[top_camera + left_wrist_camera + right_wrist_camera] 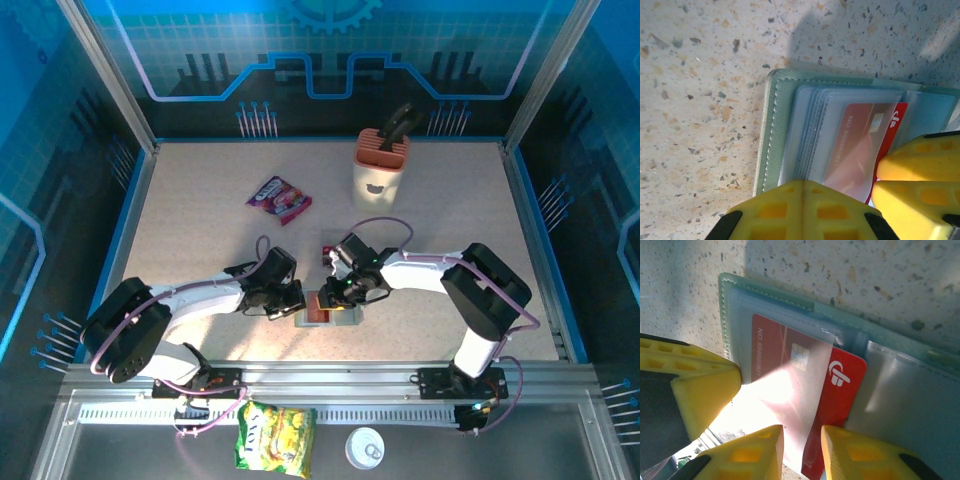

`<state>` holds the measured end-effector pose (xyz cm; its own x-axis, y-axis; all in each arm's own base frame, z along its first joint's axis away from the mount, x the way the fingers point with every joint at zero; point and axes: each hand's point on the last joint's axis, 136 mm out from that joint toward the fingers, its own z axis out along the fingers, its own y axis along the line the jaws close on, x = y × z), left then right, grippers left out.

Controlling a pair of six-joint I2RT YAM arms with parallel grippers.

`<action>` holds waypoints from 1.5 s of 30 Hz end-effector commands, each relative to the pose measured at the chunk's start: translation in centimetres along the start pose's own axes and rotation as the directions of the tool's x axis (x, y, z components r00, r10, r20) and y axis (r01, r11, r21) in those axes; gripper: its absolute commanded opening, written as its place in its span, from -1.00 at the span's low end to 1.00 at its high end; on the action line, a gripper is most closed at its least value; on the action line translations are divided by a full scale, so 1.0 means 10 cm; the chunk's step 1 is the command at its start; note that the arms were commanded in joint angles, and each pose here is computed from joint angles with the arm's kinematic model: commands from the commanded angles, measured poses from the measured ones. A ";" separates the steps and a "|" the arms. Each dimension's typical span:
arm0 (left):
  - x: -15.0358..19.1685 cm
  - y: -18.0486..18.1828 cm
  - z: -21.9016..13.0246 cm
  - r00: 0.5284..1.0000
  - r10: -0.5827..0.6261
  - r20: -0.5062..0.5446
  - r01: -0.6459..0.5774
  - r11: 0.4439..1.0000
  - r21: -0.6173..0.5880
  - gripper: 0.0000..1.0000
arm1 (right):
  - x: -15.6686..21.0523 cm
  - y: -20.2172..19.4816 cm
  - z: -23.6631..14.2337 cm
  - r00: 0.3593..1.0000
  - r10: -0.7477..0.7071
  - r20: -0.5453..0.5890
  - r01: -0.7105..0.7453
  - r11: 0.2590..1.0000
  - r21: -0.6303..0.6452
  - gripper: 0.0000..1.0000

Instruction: Take the credit cards out of the card holder

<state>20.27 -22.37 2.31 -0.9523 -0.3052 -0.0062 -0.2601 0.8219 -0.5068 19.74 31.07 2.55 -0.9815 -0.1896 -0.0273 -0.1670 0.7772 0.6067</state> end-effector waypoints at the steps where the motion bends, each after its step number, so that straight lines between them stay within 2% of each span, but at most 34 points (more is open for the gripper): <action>1: 0.03 0.18 0.01 1.000 -0.006 -0.013 0.005 0.997 -0.075 -1.00 | 0.09 -0.17 -0.04 1.000 0.018 -0.018 -0.017 0.997 0.082 -0.45; 12: -0.02 0.02 -0.10 1.000 0.014 0.010 -0.014 0.999 -0.031 -1.00 | 0.00 0.05 -0.14 1.000 -0.006 0.030 0.006 1.000 -0.013 -0.45; 20: -0.04 -0.22 -0.19 0.999 0.045 0.003 -0.045 0.998 0.031 -1.00 | 0.01 -0.02 -0.15 0.999 0.016 0.038 -0.016 1.000 -0.005 -0.45; 26: 0.01 -0.30 -0.07 0.998 0.053 -0.029 -0.051 0.997 0.049 -1.00 | 0.01 -0.08 -0.18 0.998 0.035 0.044 -0.035 0.999 -0.001 -0.44; 36: 0.05 -0.10 0.08 0.998 0.048 -0.045 -0.049 0.999 -0.024 -1.00 | 0.02 -0.11 -0.13 0.998 0.049 0.029 -0.048 0.999 -0.023 -0.44; 45: 0.07 0.02 0.08 0.999 0.027 -0.044 -0.030 0.997 -0.074 -1.00 | 0.03 -0.14 -0.06 0.997 0.071 0.016 -0.070 0.996 -0.056 -0.45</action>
<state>20.50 -23.72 2.52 -0.9652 -0.2615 0.0036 -0.2294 0.8399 -0.4919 19.90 29.52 2.52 -0.9911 -0.1313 -0.0205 -0.1146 0.7668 0.6316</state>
